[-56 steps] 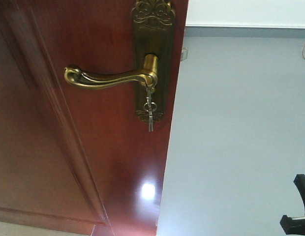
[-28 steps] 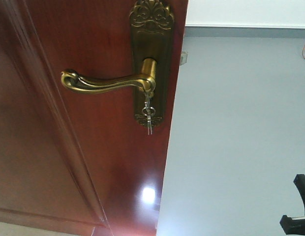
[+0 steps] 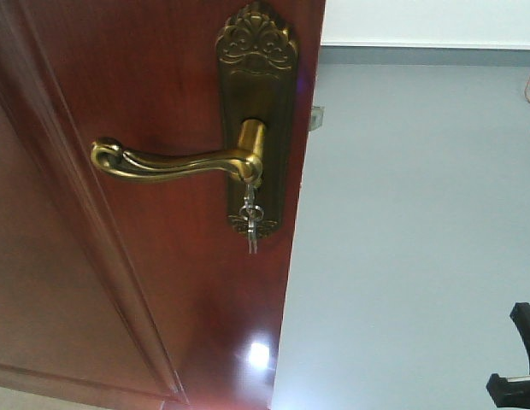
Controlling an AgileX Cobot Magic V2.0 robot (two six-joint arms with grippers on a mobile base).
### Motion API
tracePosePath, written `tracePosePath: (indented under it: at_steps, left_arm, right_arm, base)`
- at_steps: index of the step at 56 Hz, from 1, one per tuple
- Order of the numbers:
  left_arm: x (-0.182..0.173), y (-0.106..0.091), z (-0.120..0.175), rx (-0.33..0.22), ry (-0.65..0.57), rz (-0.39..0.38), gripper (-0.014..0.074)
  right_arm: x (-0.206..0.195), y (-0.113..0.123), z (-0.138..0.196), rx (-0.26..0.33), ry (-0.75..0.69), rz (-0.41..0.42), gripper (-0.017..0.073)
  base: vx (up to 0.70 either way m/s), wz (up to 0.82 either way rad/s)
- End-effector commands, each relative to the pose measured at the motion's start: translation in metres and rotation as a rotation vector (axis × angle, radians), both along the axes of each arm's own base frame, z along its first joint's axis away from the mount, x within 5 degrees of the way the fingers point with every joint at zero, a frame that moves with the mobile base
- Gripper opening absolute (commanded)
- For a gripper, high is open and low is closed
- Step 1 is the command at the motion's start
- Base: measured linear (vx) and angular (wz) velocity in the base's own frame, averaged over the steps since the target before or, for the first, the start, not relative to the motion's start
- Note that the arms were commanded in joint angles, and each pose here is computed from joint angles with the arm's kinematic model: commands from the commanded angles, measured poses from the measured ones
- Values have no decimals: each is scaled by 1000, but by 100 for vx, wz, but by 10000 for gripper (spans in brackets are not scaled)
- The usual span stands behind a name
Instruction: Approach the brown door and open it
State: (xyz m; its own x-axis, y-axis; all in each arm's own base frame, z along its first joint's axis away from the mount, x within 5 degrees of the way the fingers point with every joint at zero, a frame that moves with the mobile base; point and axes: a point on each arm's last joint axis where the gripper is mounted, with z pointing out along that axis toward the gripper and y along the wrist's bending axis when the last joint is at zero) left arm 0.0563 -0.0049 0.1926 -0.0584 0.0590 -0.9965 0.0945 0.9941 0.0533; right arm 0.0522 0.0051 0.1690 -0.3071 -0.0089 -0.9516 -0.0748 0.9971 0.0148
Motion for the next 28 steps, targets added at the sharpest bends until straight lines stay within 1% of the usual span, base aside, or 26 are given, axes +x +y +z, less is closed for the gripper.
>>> tracePosePath:
  at_steps: [1,28]
  left_arm:
    - [-2,0,15,-30,-99,-3,-6]
    - [-2,0,15,-30,-99,-3,-6]
  right_arm:
    - [2,0,6,-6,-79,-2,0]
    - [2,0,6,-6,-79,-2,0]
  base:
    - [0,0]
    - [0,0]
